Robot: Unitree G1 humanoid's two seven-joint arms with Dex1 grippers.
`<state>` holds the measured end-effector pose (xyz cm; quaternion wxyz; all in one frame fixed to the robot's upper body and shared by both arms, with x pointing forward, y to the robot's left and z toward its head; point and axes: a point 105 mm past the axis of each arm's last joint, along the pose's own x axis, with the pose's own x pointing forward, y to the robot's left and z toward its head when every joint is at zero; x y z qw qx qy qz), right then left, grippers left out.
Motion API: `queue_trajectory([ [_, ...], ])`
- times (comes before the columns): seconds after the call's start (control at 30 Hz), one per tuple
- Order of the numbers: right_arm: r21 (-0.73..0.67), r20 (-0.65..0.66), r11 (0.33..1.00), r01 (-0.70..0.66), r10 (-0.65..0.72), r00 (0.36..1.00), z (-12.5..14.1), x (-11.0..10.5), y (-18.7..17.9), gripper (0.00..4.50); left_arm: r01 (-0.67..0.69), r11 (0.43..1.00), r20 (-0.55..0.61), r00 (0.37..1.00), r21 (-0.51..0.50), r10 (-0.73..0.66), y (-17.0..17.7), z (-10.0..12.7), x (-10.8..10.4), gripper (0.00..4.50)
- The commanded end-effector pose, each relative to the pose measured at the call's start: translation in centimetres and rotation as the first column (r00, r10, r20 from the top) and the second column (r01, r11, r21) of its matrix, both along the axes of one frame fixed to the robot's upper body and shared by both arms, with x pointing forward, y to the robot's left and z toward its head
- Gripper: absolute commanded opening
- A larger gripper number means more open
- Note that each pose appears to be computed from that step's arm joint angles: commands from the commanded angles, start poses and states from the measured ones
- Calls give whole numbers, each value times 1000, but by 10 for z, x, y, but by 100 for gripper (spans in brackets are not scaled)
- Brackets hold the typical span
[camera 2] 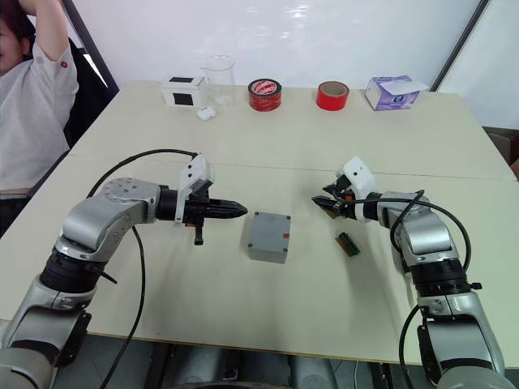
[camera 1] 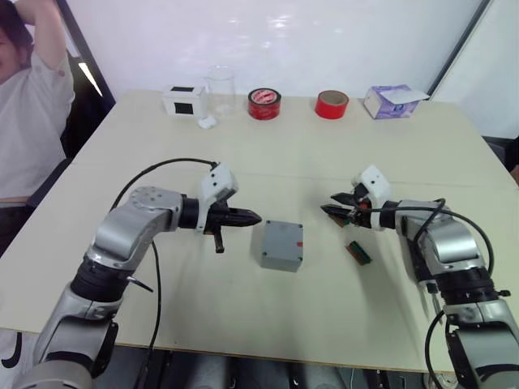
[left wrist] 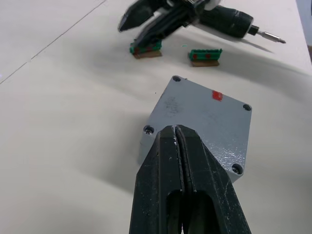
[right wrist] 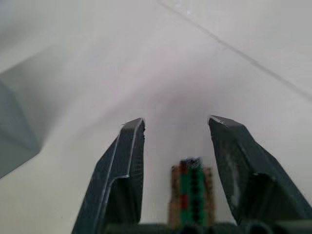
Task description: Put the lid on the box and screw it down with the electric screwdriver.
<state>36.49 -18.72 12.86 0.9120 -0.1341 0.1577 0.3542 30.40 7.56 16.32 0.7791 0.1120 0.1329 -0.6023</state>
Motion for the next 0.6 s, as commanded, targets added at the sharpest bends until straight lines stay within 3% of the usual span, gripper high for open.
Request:
queue_trajectory([
  [0.03,-12,52,1000,8,-8,999,10,5,-3,229,-2,1000,42,999,-18,3,1,11,-2,0],
  [0.43,-48,34,998,41,-40,999,2,0,-18,229,-3,1000,40,999,-17,3,1,9,-2,0],
  [0.57,-55,19,998,41,-40,999,-2,-1,-18,120,0,1000,40,999,-16,1,0,9,-3,0],
  [0.6,-56,18,998,42,-42,999,-3,-1,-18,120,-1,1000,40,999,-17,1,0,9,-3,0],
])
